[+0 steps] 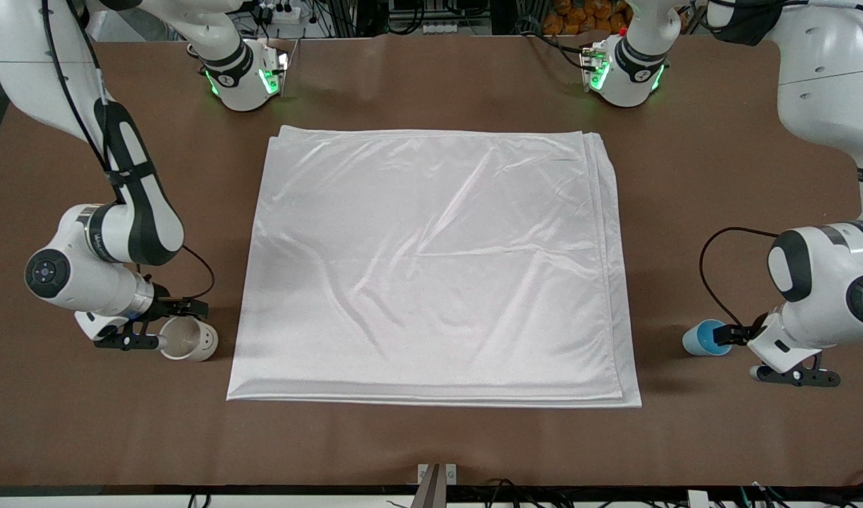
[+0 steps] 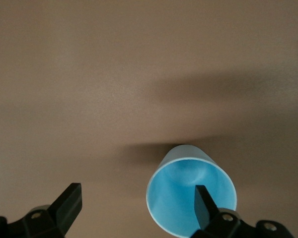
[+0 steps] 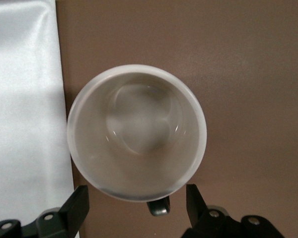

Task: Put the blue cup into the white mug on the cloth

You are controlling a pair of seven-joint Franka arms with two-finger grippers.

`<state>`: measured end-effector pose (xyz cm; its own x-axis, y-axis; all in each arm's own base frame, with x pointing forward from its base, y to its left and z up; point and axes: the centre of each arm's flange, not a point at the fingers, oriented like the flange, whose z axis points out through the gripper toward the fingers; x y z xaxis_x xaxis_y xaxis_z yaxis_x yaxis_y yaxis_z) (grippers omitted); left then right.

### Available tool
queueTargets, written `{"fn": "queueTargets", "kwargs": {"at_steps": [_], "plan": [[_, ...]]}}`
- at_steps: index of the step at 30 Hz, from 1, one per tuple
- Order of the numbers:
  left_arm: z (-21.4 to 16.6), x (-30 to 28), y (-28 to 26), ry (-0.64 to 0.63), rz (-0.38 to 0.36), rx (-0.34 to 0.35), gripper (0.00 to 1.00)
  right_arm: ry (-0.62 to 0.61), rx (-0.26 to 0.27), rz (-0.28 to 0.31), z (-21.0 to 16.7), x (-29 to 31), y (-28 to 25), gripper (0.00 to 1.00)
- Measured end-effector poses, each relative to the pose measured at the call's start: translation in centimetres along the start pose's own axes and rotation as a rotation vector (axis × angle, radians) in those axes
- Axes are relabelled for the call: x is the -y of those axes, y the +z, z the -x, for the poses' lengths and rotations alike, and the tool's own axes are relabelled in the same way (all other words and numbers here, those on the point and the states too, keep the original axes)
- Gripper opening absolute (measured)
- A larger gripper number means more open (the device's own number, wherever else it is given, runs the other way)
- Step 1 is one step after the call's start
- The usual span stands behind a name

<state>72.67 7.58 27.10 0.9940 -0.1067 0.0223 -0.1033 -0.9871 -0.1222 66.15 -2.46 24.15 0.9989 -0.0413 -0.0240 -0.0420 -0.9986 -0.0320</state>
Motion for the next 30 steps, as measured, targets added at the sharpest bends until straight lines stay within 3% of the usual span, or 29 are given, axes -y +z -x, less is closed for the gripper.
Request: {"fn": "queueTargets", "kwargs": {"at_steps": [8,13,16,20,23,24,30], "plan": [[0.2,0.2,1.5,-0.003,0.002,0.019,1.00,-0.007,-0.015,0.001,-0.2,-0.1,1.5,0.81],[0.2,0.2,1.7,-0.003,0.002,0.022,0.98,-0.030,-0.014,0.001,-0.2,-0.2,1.7,0.58],[0.3,0.1,2.0,-0.002,0.003,0.025,0.87,-0.045,-0.016,0.002,-0.3,-0.3,1.6,0.42],[0.4,0.0,2.8,-0.014,0.007,0.036,0.67,-0.065,-0.020,0.002,-0.4,-0.3,1.4,0.37],[0.5,-0.1,3.3,-0.023,0.016,0.042,0.52,-0.069,-0.025,0.002,-0.5,-0.2,1.2,0.23],[0.5,-0.1,3.4,-0.026,0.018,0.043,0.43,-0.070,-0.027,0.002,-0.6,-0.2,1.1,0.19],[0.5,-0.1,3.6,-0.028,0.021,0.045,0.18,-0.087,-0.061,0.001,-1.3,0.5,-0.5,0.19]]}}
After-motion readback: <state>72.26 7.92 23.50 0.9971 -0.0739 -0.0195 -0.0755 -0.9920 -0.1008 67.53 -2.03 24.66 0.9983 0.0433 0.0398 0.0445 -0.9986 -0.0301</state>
